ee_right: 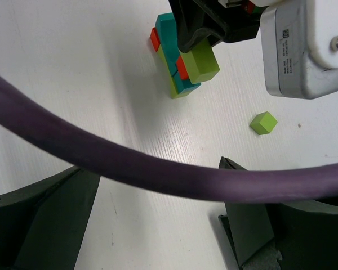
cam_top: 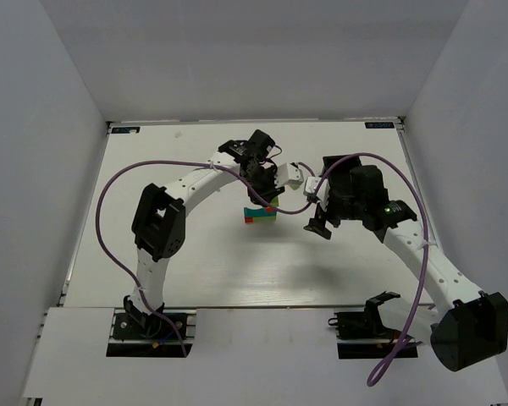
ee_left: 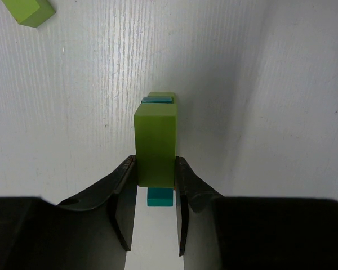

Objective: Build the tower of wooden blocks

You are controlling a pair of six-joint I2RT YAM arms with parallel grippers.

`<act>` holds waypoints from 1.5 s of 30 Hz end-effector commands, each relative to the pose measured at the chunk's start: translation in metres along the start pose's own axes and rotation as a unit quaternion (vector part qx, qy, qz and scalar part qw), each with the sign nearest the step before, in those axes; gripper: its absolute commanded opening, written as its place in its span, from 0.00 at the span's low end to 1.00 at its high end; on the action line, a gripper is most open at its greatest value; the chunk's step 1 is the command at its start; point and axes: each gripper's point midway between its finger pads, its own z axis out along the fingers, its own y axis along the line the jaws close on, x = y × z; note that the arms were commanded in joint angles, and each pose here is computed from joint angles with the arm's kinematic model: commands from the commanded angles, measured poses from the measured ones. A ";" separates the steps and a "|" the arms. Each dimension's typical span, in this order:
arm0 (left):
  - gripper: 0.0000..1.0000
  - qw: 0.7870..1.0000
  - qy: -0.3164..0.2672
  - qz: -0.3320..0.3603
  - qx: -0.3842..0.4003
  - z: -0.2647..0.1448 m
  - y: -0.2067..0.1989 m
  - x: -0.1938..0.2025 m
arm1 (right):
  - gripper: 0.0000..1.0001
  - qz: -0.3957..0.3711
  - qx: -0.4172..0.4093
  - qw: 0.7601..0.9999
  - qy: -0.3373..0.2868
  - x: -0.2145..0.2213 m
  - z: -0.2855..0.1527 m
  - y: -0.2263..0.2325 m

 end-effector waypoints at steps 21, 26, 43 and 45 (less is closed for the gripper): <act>0.15 1.000 -0.019 0.010 -0.006 -0.009 0.003 -0.016 | 0.90 0.004 -0.016 1.000 -0.002 0.004 0.003 0.006; 0.19 1.000 -0.013 0.008 -0.007 -0.008 0.002 -0.012 | 0.90 0.006 -0.017 1.000 0.000 0.005 0.003 0.007; 0.38 1.000 -0.010 0.009 -0.014 -0.008 0.001 -0.013 | 0.90 0.006 -0.017 1.000 0.001 0.005 0.003 0.006; 0.42 1.000 -0.010 0.009 -0.014 -0.008 0.001 -0.013 | 0.90 0.007 -0.017 1.000 0.001 0.005 0.003 0.006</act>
